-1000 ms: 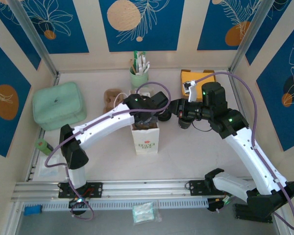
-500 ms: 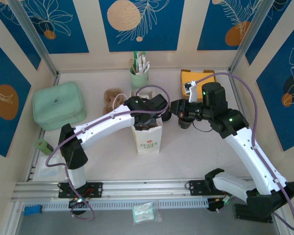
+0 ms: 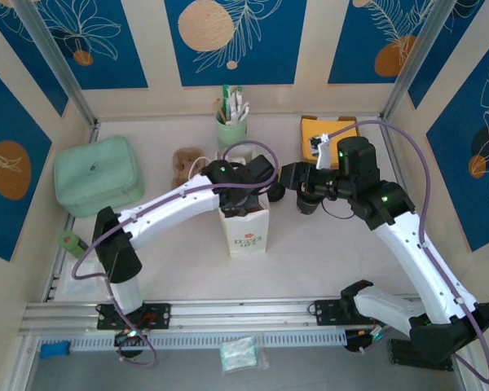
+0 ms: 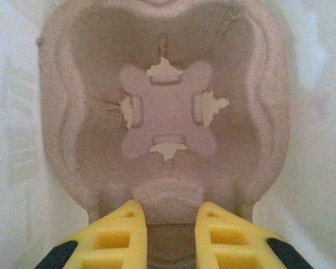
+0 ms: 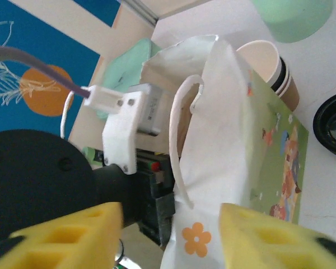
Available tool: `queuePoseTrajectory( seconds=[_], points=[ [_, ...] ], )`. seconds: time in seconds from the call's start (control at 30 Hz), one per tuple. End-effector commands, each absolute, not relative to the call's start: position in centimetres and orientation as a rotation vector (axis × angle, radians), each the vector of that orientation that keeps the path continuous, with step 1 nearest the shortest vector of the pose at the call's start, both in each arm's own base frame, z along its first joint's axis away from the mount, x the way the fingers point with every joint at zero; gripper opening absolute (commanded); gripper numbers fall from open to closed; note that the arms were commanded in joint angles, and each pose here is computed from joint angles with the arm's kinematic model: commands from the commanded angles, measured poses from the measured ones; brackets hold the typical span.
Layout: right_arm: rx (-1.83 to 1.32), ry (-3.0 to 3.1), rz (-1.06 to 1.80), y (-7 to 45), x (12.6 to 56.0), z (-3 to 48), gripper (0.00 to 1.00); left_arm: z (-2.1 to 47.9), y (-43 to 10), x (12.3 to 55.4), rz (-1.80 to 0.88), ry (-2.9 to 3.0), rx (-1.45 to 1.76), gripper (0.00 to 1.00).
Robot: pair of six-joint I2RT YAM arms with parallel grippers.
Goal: Pack the takeout coffee
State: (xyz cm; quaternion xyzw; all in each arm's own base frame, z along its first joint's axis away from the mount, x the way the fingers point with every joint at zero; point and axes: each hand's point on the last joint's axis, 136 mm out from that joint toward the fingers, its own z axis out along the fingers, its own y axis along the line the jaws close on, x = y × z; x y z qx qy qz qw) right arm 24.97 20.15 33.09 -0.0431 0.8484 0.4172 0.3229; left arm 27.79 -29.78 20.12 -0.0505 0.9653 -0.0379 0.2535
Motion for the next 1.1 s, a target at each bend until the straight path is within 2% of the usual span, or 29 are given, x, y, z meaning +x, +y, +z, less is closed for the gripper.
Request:
queuePoseTrajectory(
  seconds=[0.0, 0.5, 0.7, 1.07],
  points=[
    [-0.19, 2.214, 1.155, 21.3, 24.2, 33.8, 0.62, 20.6, -29.7, 27.9, -0.12, 2.613, -0.135, 0.08],
    [-0.222, 2.248, 1.179, 24.0, 26.1, 32.7, 0.61, 20.9, -29.5, 27.9, -0.123, 2.604, -0.138, 0.08],
    [-0.232, 2.281, 1.183, 25.3, 27.1, 31.7, 0.55, 20.9, -29.6, 27.8, -0.131, 2.603, -0.139, 0.08],
    [-0.116, 2.218, 1.195, 22.4, 26.9, 32.9, 0.53, 21.0, -29.4, 27.8, -0.137, 2.598, -0.141, 0.08]
  ],
)
